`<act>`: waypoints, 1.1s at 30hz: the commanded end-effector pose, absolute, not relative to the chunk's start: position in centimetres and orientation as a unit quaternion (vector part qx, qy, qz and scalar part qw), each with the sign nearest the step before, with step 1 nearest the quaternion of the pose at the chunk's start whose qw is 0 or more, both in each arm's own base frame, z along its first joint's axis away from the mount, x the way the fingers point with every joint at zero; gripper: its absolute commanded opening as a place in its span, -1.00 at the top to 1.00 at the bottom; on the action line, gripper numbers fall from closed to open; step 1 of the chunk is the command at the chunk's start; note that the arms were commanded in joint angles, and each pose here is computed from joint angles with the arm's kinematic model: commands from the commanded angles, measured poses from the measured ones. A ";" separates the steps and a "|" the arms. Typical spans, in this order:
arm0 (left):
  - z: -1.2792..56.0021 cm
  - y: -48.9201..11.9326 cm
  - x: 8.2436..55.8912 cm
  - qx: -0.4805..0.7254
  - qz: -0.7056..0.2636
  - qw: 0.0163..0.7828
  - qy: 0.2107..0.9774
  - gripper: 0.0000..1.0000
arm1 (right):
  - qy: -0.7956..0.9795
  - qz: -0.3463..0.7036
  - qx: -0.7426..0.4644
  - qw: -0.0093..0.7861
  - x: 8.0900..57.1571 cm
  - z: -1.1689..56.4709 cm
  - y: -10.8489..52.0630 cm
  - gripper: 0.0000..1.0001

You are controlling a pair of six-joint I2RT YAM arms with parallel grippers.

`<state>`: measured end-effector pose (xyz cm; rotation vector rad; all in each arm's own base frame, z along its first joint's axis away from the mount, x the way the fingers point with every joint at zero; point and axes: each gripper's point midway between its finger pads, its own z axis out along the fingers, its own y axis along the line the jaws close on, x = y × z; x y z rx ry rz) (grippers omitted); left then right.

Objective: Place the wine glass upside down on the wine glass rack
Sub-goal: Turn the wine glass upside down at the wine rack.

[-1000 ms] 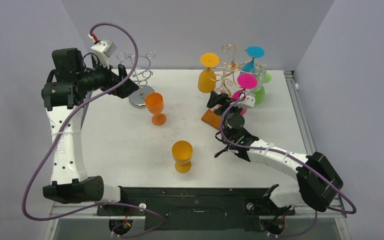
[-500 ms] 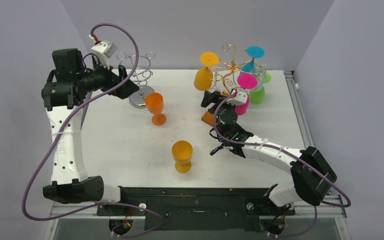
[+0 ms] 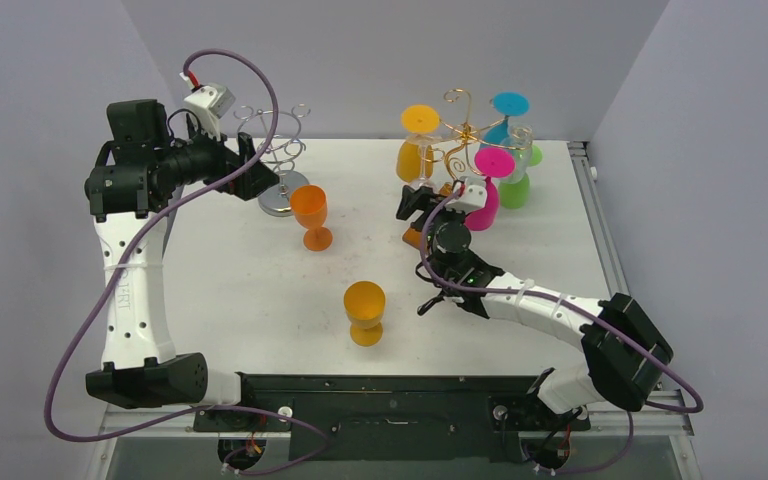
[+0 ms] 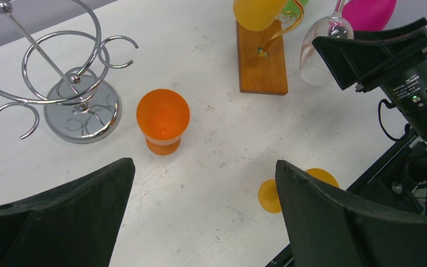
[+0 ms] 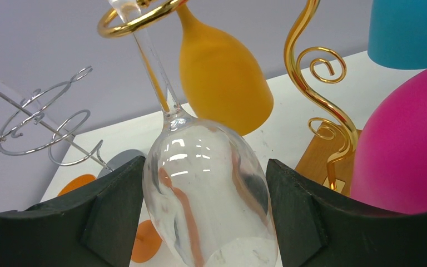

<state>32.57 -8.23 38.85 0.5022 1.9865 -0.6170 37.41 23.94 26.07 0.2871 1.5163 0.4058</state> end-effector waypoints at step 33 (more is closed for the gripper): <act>38.7 -8.6 32.7 0.202 -0.263 0.482 0.811 -0.92 | 0.636 0.203 0.170 0.725 35.1 26.9 21.6 1.00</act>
